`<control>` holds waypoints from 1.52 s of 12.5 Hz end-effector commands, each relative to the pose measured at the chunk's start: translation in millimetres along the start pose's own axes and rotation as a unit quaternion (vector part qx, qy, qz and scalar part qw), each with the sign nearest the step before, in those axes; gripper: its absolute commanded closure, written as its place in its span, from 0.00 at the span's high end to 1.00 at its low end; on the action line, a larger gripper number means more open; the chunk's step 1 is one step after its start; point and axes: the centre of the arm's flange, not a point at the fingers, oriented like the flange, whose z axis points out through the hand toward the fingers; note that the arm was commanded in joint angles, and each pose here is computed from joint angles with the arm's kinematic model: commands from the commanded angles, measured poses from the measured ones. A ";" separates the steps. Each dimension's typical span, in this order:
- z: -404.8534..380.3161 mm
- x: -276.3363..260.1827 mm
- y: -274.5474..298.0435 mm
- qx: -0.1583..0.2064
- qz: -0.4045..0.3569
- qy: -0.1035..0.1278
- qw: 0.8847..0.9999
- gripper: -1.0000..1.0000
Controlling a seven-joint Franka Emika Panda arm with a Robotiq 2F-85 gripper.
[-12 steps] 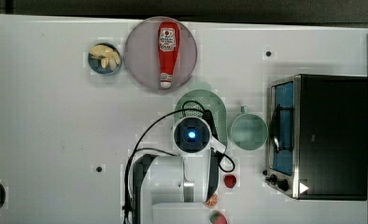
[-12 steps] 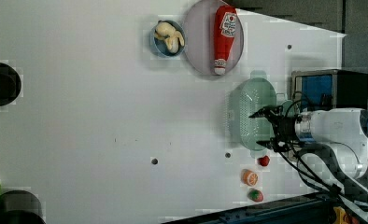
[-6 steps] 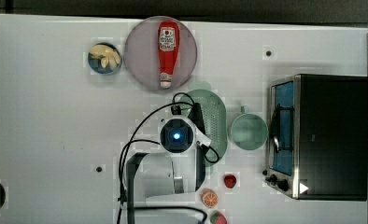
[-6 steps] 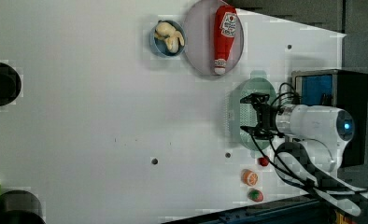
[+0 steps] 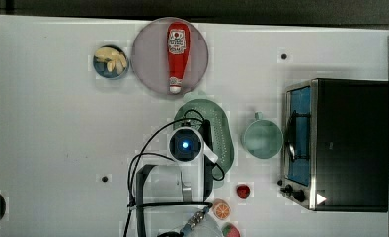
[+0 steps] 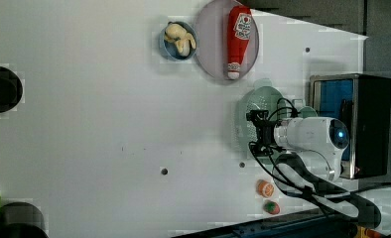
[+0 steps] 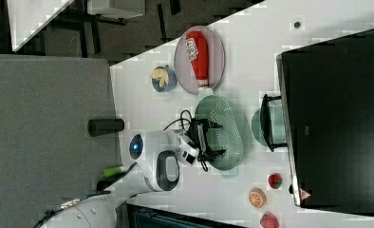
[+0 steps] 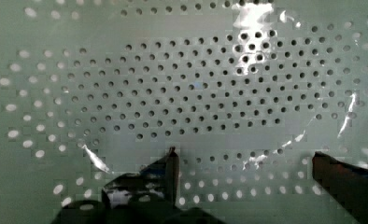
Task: Drag strainer right to left.
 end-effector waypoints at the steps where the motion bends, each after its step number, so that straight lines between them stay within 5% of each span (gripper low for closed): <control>1: -23.8 -26.8 -15.6 0.032 0.020 -0.003 0.999 1.00; 19: -23.0 -198.4 -40.5 0.007 0.047 -0.006 0.999 1.00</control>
